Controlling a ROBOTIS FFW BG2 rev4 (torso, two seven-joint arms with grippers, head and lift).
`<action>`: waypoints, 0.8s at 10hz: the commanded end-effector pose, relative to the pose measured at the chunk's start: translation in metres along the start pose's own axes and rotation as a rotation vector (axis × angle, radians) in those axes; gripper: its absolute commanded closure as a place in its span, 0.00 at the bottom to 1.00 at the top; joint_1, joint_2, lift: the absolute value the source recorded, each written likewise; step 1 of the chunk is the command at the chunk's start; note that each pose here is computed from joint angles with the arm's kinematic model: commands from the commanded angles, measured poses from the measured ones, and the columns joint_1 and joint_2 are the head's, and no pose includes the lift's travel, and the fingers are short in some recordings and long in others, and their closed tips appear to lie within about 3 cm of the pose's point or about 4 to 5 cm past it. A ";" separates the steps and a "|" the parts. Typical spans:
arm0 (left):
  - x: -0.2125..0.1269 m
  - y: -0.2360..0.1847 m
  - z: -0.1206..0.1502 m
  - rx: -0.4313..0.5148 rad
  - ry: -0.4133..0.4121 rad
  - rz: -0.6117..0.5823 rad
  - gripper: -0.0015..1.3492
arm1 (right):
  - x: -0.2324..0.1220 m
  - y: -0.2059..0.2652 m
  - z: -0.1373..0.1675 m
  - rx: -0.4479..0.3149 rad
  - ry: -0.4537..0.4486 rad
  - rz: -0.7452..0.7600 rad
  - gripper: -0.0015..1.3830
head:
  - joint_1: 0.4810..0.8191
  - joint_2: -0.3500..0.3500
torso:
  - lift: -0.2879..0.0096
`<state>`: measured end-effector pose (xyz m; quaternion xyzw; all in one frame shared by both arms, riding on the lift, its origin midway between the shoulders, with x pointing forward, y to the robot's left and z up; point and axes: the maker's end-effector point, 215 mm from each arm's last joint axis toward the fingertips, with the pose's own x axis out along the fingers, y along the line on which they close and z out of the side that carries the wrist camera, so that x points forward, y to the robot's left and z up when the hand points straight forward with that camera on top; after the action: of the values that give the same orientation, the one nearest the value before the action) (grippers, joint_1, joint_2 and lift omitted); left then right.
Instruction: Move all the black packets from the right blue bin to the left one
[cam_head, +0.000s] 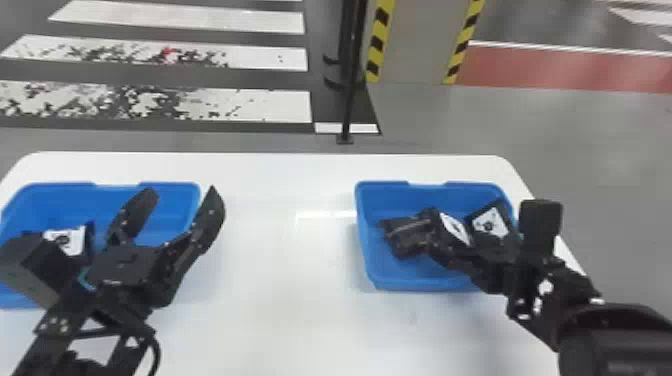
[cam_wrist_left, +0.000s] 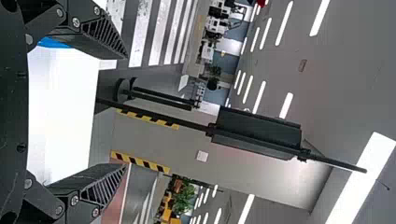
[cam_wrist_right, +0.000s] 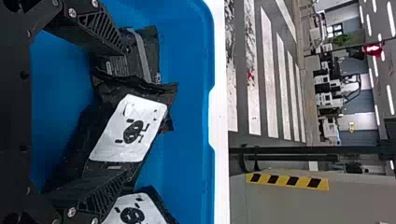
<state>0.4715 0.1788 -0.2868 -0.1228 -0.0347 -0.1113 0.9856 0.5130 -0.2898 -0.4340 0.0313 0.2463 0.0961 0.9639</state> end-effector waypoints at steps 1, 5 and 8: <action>0.000 0.002 0.001 0.001 -0.002 0.004 0.18 | 0.001 -0.013 -0.008 0.014 0.013 -0.021 0.10 | 0.63 0.32 | 0.40; 0.000 0.003 0.000 0.002 0.000 0.004 0.18 | 0.016 -0.023 -0.018 0.048 0.052 -0.027 0.32 | 0.63 0.29 | 0.40; -0.002 0.010 0.000 0.000 -0.008 0.018 0.18 | 0.022 0.008 -0.005 0.055 0.020 0.041 0.84 | 0.63 0.32 | 0.40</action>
<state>0.4719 0.1879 -0.2889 -0.1231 -0.0373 -0.1025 0.9864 0.5265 -0.2833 -0.4515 0.0558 0.2631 0.1036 0.9576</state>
